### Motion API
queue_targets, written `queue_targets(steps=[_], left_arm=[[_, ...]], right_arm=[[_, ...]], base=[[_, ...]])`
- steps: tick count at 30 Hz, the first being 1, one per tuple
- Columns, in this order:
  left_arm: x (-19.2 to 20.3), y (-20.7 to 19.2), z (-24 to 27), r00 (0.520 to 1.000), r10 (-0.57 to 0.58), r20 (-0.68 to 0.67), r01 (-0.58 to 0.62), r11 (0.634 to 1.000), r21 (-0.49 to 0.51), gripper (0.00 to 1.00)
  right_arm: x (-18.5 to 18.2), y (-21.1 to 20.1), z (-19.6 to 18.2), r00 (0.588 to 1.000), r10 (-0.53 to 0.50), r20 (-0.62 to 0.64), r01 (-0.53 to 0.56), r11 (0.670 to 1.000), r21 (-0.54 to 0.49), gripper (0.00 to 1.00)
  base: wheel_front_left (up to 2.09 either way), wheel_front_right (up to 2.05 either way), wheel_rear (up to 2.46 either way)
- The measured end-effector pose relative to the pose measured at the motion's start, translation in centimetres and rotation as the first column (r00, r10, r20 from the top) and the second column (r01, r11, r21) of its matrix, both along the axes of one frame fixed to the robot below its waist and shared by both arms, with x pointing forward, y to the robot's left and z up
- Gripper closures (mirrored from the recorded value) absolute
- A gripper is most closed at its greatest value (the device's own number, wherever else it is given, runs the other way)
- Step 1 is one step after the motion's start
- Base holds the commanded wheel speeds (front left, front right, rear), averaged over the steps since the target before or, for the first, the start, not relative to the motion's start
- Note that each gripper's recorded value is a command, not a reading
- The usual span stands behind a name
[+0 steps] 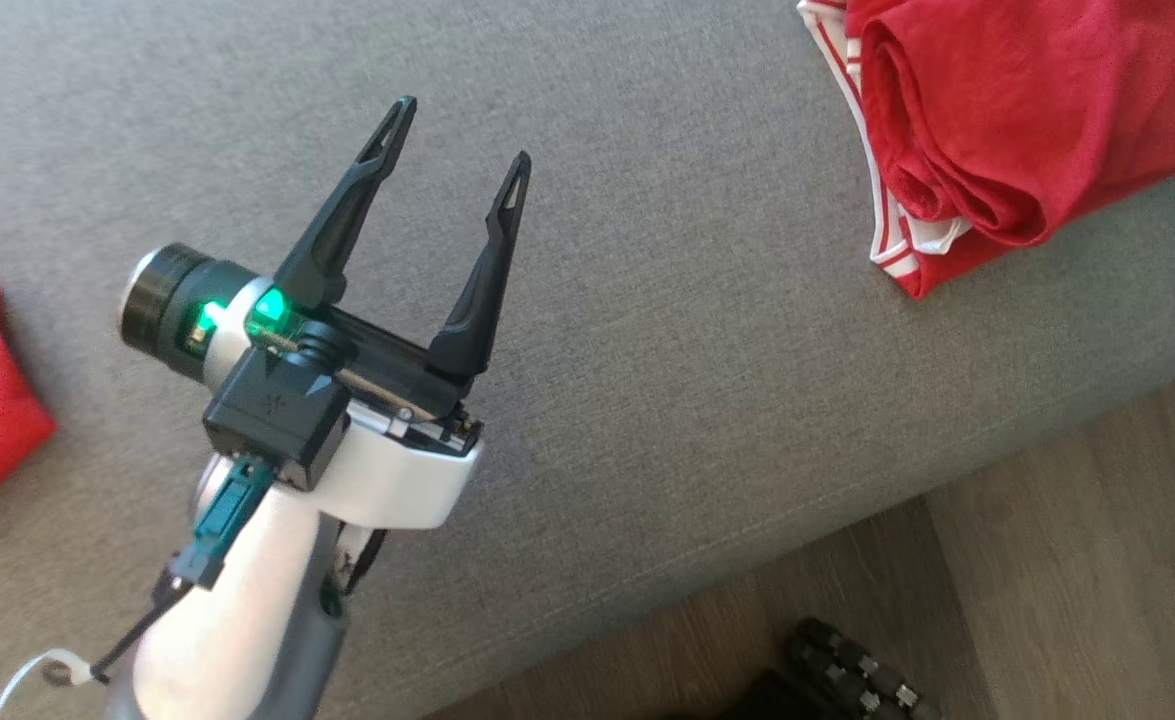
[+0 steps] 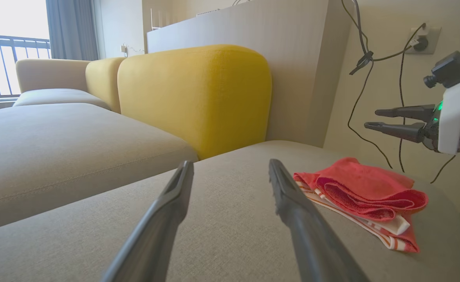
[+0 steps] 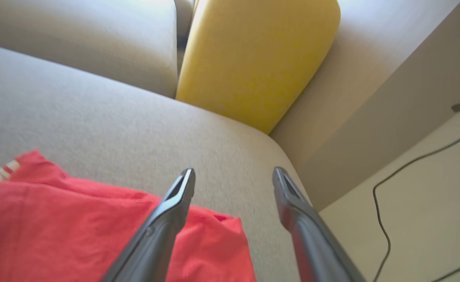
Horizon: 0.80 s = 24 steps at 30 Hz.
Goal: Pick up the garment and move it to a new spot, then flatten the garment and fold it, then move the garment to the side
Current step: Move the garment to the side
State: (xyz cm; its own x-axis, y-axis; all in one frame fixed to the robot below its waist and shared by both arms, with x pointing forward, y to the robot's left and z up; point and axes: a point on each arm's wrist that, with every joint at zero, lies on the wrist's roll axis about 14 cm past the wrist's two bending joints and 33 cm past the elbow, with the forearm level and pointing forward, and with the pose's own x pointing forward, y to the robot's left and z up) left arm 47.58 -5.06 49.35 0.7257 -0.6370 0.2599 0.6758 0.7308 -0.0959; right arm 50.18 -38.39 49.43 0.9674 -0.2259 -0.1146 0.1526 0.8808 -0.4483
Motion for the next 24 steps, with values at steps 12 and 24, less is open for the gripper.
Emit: queue_targets(steps=[12,24], left_arm=[[-1.8,4.6,4.7,0.976,0.217,-0.01,-0.217,0.975,-0.051,0.0],[-6.6,13.3,5.4,0.863,0.5,-0.078,-0.502,0.864,-0.018,0.0]], right_arm=[[-0.4,9.8,4.3,0.961,0.142,0.236,-0.188,0.964,0.188,0.0],[-4.3,19.0,4.4,0.919,0.217,0.33,-0.34,0.86,0.38,0.0]], base=[[0.0,0.0,0.0],[0.0,0.0,0.0]])
